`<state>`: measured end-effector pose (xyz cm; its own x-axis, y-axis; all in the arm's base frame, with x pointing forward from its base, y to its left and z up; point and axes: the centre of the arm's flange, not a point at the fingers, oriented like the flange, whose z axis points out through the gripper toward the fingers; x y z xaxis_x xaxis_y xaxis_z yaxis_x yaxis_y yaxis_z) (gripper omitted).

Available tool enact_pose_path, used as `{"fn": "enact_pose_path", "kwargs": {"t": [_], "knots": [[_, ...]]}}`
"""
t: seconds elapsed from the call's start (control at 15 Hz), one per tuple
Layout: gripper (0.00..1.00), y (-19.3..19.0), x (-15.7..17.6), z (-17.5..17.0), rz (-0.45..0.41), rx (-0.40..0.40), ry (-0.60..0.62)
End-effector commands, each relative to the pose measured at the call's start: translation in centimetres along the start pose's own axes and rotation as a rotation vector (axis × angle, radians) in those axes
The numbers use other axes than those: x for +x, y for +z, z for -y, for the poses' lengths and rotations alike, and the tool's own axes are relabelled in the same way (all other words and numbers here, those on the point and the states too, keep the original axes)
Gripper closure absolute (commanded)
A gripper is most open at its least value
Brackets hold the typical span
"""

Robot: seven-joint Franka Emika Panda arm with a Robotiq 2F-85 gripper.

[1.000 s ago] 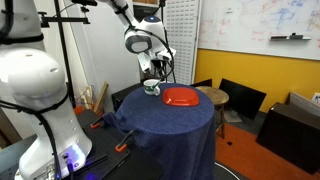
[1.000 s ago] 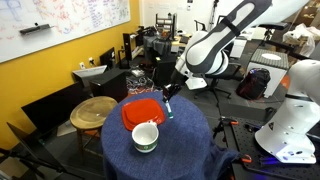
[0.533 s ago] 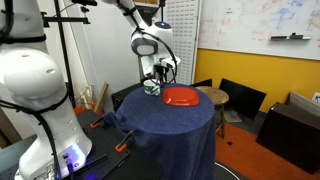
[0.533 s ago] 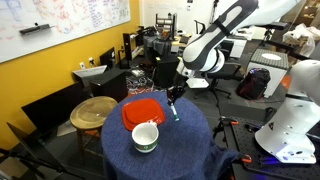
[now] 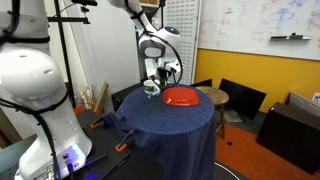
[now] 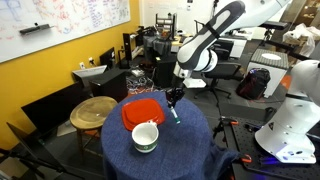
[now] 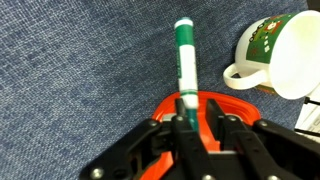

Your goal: Put the marker on the table

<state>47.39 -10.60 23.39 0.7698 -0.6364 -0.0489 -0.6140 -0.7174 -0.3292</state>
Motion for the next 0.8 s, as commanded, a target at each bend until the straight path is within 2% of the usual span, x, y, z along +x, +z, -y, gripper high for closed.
{"fn": "enact_pose_path", "kwargs": {"t": [0.0, 0.33, 0.4, 0.73], "knots": [[0.41, -0.4, 1.3, 0.5, 0.037, -0.005, 0.028], [0.04, -0.6, 1.6, 0.8, 0.034, -0.024, 0.041], [0.00, -0.7, 1.5, 0.9, 0.030, -0.029, 0.038], [0.00, -1.0, 1.1, 2.0, 0.005, -0.050, 0.016]]}}
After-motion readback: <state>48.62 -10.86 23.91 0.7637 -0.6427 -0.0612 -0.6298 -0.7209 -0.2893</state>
